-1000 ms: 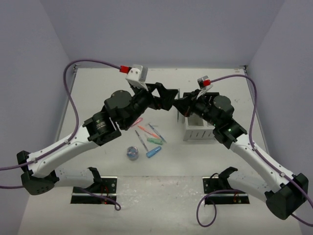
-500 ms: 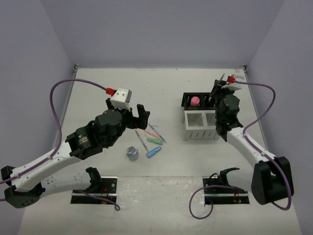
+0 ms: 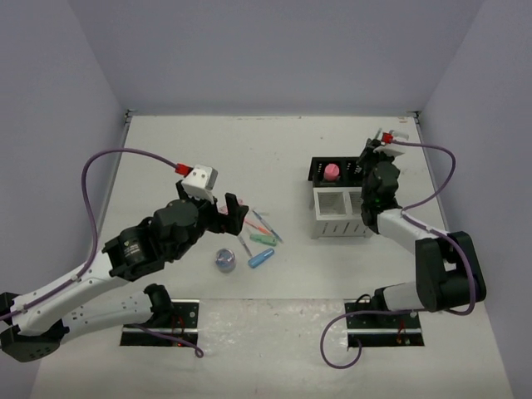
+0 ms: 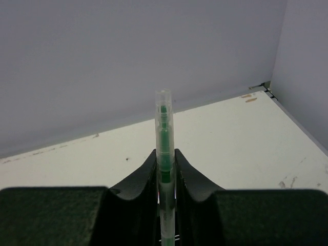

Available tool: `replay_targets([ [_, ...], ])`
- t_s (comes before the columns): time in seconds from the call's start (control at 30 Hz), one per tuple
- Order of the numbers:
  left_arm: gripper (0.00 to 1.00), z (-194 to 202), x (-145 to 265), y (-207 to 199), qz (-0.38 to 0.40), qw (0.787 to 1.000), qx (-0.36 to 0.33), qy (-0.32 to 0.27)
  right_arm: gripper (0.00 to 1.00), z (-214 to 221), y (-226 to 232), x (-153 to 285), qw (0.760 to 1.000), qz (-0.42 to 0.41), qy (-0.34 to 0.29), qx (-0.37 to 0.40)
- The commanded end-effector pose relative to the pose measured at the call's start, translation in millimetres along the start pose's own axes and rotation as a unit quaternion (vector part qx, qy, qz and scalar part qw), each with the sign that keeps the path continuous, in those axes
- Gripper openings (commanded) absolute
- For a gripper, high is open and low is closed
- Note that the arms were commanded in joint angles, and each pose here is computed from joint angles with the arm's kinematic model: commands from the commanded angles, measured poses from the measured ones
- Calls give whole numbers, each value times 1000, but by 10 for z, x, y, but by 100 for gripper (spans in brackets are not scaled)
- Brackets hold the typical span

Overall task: Sort the stationery into containers
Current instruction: Place the pen in the storage box, then pick up the pen from the center of the board.

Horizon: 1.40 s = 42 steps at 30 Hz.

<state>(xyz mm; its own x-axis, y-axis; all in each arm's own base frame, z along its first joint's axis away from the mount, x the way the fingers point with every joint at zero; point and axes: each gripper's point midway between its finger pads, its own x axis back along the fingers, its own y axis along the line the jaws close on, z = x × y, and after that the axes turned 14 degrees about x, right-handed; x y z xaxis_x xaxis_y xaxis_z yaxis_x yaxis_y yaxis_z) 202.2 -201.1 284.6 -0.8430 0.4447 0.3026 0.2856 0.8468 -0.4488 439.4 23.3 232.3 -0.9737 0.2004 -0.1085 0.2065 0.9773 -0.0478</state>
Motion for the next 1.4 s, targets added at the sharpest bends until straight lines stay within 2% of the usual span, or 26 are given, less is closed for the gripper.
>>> replay_targets([
  [0.0, 100, 88, -45, 23, -5, 1000, -2, 9, 20, -66, -21, 44, 999, 2, -26, -32],
  [0.07, 100, 121, -61, 40, -7, 1000, -3, 11, 21, -59, -30, 93, 999, 0, -27, -35],
  [0.1, 100, 132, -67, 43, -7, 1000, -4, 12, 25, -66, -27, 107, 999, -3, -27, -33],
  [0.2, 100, 172, -95, 45, -9, 1000, -5, 16, 74, -93, -8, 116, 999, -10, -23, -31],
  [0.23, 100, 188, -104, 43, -9, 1000, -5, 19, 82, -119, 6, 131, 999, -17, -17, -30],
  [0.27, 100, 201, -115, 44, -10, 1000, -6, 20, 86, -151, 20, 148, 999, -23, -14, -30],
  [0.33, 100, 208, -126, 50, -13, 1000, -5, 20, 88, -241, 55, 186, 999, -37, -11, -33],
  [0.4, 100, 193, -146, 125, -40, 999, 6, 13, 98, -512, 95, 296, 997, -61, -5, -52],
  [0.53, 100, 242, -307, 372, -118, 993, 21, 19, 99, -1046, 294, 529, 988, -118, 26, -99],
  [0.63, 100, 210, -518, 720, -184, 981, 61, 28, 99, -1028, 605, 886, 974, -184, 112, -71],
  [0.67, 100, 183, -544, 805, -199, 977, 73, 22, 99, -1137, 591, 898, 978, -163, 117, -61],
  [0.73, 100, 56, -542, 949, -230, 968, 96, -1, 99, -985, 827, 1218, 966, -186, 179, -13],
  [0.8, 100, -92, -477, 1002, -246, 963, 106, -24, 99, -824, 1003, 1494, 955, -202, 214, 33],
  [0.87, 100, -225, -396, 1041, -257, 960, 102, -44, 99, -782, 1240, 1753, 937, -256, 231, 47],
  [0.93, 100, -350, -284, 1060, -263, 958, 98, -60, 99, -732, 1544, 2033, 904, -348, 246, 19],
  [0.97, 100, -409, -240, 1045, -258, 960, 92, -65, 99, -830, 1705, 2078, 895, -388, 219, -3],
  [1.03, 100, -476, -149, 1022, -244, 964, 76, -69, 99, -791, 1895, 2287, 862, -458, 214, -22],
  [1.13, 100, -531, -6, 1030, -234, 967, 64, -74, 86, -575, 2017, 2239, 852, -449, 270, 3],
  [1.23, 100, -558, 169, 1035, -212, 974, 34, -74, 67, -87, 2208, 2192, 826, -427, 359, 82],
  [1.37, 100, -529, 364, 1104, -192, 977, 25, -92, 57, 468, 2339, 2125, 796, -403, 425, 152],
])
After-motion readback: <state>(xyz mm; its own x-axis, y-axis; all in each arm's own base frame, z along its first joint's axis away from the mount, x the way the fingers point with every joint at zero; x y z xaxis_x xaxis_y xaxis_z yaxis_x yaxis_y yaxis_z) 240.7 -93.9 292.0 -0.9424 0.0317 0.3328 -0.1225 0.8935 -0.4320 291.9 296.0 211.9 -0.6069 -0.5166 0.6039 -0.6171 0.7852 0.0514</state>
